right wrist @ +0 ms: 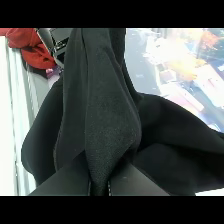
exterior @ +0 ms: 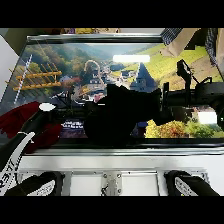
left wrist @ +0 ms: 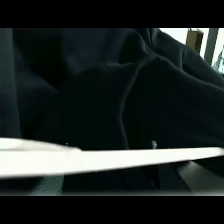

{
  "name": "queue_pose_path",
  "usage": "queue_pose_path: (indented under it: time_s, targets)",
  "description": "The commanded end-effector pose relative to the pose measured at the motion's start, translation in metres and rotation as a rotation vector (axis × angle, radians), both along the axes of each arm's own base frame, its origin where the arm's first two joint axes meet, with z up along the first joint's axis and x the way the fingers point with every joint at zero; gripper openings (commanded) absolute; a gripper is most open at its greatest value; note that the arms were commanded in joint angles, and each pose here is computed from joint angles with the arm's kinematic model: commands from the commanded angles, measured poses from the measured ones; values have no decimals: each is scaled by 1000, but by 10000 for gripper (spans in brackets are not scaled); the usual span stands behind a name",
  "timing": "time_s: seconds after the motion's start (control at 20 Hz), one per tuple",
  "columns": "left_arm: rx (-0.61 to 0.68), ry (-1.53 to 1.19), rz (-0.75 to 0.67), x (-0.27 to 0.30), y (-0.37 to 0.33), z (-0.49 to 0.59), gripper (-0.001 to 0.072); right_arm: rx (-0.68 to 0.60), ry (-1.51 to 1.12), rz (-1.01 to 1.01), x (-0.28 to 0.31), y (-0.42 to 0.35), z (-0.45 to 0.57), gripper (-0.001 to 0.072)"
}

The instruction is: Fold the clothes and pants, and hang the long-sleeved shirts on hangers.

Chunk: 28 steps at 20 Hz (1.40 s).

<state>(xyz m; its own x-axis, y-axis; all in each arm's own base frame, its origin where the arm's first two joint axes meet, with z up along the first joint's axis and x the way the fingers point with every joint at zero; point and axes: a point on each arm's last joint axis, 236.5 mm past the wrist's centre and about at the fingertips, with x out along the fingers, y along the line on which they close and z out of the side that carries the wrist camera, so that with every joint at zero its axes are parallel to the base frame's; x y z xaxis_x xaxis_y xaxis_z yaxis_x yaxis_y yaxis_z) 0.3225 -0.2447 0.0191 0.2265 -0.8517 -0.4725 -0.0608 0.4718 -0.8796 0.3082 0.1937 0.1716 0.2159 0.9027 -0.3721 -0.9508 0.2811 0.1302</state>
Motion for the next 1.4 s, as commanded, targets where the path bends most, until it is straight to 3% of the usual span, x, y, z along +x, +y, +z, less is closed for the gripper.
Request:
queue_pose_path:
  time_s: [0.0, 0.15, 0.2, 0.35, 0.75, 1.35]
  targets:
    - [-12, 6, -59, -13, -15, 0, 555, 0, -1, -1, 0, 0, 1, 27]
    - [9, -12, -87, -21, -32, -3, 553, 0, -1, -1, 0, 0, 1, 27]
    - [13, -17, -79, -19, -33, -4, 459, 0, -1, -1, 0, 0, 1, 27]
    - [13, -21, -44, -10, -22, -2, 27, 0, -5, -2, 0, 0, 2, 27]
    - [109, -136, 79, 15, 44, 24, 25, 12, -127, -139, 0, -6, 45, 27]
    - [125, -79, 118, 31, 55, 0, 25, 60, -178, -218, -23, -6, 88, 26]
